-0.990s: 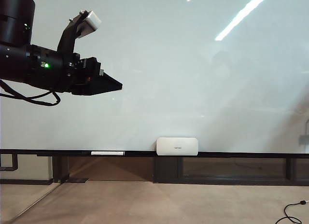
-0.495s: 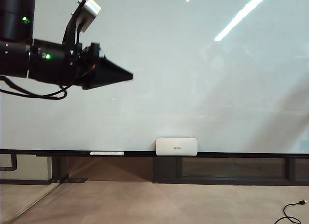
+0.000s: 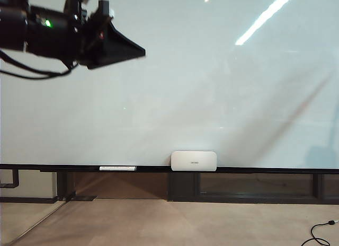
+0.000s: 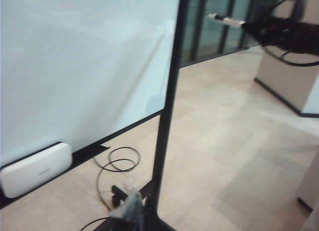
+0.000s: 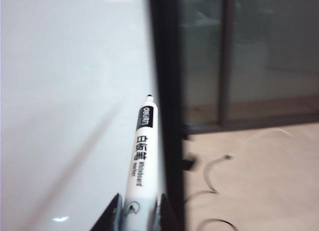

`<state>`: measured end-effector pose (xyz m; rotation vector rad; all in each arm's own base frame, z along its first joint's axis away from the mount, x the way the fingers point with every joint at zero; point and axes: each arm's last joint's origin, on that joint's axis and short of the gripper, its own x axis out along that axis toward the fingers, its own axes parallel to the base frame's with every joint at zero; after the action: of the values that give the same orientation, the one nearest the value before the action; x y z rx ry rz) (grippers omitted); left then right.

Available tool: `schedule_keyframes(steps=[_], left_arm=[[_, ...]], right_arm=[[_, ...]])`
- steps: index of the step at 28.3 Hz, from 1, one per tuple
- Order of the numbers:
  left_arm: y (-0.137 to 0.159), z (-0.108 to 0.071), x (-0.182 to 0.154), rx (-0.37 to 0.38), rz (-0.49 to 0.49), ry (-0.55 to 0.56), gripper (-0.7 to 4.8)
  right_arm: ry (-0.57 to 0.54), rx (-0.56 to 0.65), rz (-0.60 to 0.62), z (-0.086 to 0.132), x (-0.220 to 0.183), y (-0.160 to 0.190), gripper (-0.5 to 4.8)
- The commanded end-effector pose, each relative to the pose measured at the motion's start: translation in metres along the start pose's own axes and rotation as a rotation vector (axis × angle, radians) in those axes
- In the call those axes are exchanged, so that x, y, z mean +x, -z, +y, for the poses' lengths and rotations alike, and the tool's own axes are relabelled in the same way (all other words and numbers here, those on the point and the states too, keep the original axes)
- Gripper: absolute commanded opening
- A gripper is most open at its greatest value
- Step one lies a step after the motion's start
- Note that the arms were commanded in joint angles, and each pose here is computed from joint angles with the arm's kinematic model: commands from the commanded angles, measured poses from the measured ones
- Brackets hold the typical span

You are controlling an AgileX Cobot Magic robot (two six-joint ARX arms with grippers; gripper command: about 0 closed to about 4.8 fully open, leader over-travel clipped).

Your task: Reach to the right to find the marker pen, pick it up, and write the number 11 on the whiteboard.

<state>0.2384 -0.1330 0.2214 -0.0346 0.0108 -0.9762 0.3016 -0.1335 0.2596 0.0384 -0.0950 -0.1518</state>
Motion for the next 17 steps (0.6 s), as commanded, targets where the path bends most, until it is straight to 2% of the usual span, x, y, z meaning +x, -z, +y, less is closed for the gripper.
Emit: schedule_keyframes(steps=[1, 3, 5, 9, 10, 13, 17], left_arm=[[-0.012, -0.001, -0.01, 0.029, 0.01, -0.081, -0.06], [-0.023, -0.004, -0.019, 0.049, 0.011, -0.169, -0.06], [-0.035, -0.007, -0.031, 0.103, 0.014, -0.277, -0.06], [-0.044, -0.007, -0.044, 0.166, 0.039, -0.464, -0.06], [-0.047, -0.006, -0.048, 0.17, 0.036, -0.472, -0.06], [-0.066, -0.001, -0.052, 0.173, 0.026, -0.48, -0.06], [-0.107, 0.005, -0.054, 0.196, -0.015, -0.445, -0.06]], right_arm=[[-0.086, 0.009, -0.019, 0.029, 0.002, -0.009, -0.04], [-0.158, 0.022, -0.014, 0.059, 0.003, -0.012, -0.04], [-0.258, 0.036, -0.011, 0.102, 0.006, -0.015, -0.04], [-0.382, 0.049, -0.016, 0.152, 0.007, -0.025, -0.04], [-0.413, 0.053, -0.013, 0.165, 0.008, -0.03, -0.04], [-0.468, 0.059, -0.003, 0.186, 0.012, -0.044, -0.04], [-0.525, 0.074, -0.01, 0.211, 0.022, -0.068, -0.04]])
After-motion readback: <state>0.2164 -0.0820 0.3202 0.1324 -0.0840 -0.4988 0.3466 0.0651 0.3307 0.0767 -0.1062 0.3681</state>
